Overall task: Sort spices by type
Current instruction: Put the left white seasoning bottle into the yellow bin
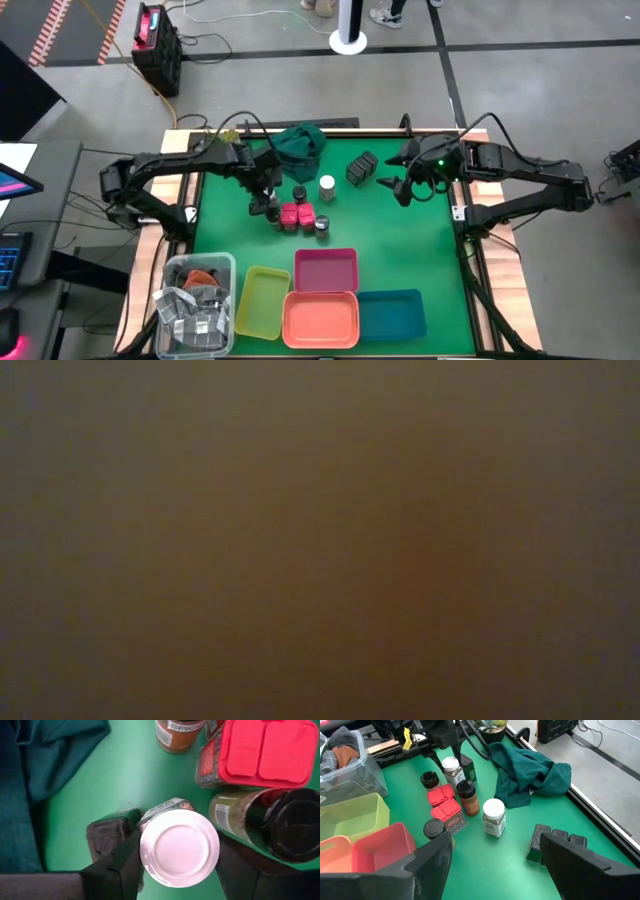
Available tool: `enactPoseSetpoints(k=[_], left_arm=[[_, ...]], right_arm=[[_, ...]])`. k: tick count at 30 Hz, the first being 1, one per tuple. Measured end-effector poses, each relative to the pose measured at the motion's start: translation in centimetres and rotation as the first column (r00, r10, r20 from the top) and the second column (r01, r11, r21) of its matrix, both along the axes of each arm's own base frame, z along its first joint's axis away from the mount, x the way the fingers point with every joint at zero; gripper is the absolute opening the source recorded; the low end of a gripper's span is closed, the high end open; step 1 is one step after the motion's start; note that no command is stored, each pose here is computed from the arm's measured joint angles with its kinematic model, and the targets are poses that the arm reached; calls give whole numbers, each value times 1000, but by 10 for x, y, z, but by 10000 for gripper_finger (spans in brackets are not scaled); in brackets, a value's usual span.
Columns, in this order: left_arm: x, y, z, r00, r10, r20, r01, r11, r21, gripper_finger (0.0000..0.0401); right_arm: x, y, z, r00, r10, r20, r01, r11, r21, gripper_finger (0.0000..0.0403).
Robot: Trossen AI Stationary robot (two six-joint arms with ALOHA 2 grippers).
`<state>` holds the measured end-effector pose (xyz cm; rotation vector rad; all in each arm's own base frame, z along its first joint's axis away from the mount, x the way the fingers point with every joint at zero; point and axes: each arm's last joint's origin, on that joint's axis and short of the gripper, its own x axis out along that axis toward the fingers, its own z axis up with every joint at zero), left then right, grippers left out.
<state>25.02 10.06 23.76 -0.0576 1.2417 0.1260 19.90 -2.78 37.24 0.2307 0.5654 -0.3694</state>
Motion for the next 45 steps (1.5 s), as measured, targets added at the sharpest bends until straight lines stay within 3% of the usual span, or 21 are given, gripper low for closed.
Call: enactPoseSetpoints(k=[8,13,18,25,35,45], left_arm=[[-4,0,4,999,48,-12,-48,999,13,197],[-8,3,27,997,72,42,-76,993,92,197],[-12,3,55,980,135,145,-150,984,96,197],[-17,-12,93,936,191,297,-186,982,-46,197],[-33,-64,141,908,196,370,-140,975,-172,197],[-16,-138,129,946,135,296,-70,973,-219,197]], right_arm=[[0,0,0,1000,-2,0,2,1000,0,324],[0,0,0,1000,-1,-1,1,1000,-2,324],[0,0,0,1000,-1,-1,1,1000,-2,324],[-1,0,-1,1000,6,-13,-6,1000,-11,324],[-3,-11,-1,999,-25,-29,24,999,-44,324],[-3,-14,-1,999,-32,-30,30,999,-44,324]])
